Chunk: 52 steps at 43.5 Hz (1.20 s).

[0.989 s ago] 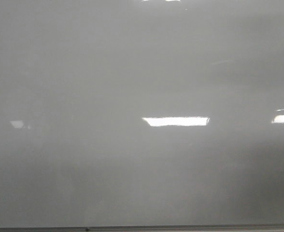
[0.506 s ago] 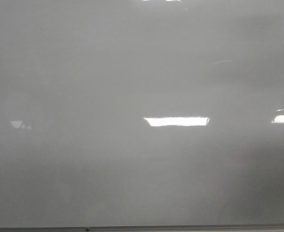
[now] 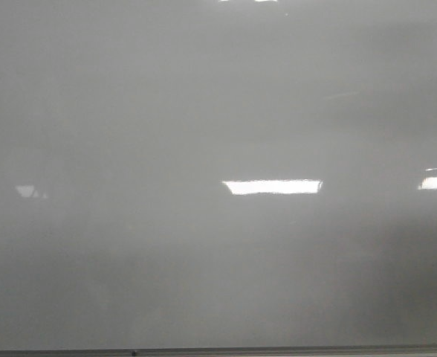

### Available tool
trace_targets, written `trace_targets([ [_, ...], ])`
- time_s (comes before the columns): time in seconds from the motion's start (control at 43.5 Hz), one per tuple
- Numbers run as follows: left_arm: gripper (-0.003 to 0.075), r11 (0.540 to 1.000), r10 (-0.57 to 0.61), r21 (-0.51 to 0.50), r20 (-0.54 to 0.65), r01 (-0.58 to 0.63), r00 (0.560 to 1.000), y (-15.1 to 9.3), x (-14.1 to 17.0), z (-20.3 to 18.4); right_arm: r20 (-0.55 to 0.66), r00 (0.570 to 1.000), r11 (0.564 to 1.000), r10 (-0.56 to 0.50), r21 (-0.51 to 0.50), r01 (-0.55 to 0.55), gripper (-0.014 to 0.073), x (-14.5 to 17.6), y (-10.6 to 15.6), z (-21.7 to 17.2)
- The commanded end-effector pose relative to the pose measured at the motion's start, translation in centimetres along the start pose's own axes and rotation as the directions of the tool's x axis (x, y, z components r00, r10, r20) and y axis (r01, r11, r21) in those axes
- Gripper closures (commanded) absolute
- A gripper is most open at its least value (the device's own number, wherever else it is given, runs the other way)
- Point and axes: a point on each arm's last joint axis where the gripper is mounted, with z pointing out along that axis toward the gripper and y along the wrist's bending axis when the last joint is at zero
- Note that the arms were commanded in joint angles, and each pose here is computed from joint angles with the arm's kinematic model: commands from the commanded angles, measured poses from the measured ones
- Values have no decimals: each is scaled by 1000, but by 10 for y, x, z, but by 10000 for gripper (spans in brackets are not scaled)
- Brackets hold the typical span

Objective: Write number 7 on whiteboard

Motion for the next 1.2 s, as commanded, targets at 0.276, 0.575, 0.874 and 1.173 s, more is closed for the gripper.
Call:
trace_targets([
  [0.276, 716, 1000, -9, -3, 92, 10, 996, 2, -18, -17, 112, 994, 1000, -19, 10, 18, 13, -17, 0, -7],
  [0.575, 741, 998, 15, -62, -70, -19, 997, 10, -39, -76, 51, 999, 1000, -13, -2, 13, 13, -36, 1, -31],
  [0.874, 741, 942, 301, 230, -246, -246, 921, -8, -53, -119, -6, 1000, 1000, -13, -7, 13, 13, -44, 1, -33],
  [1.173, 741, 665, 542, 613, -4, -426, 840, -67, -52, -127, -44, 996, 995, -81, -70, 77, 13, -42, 8, -26],
])
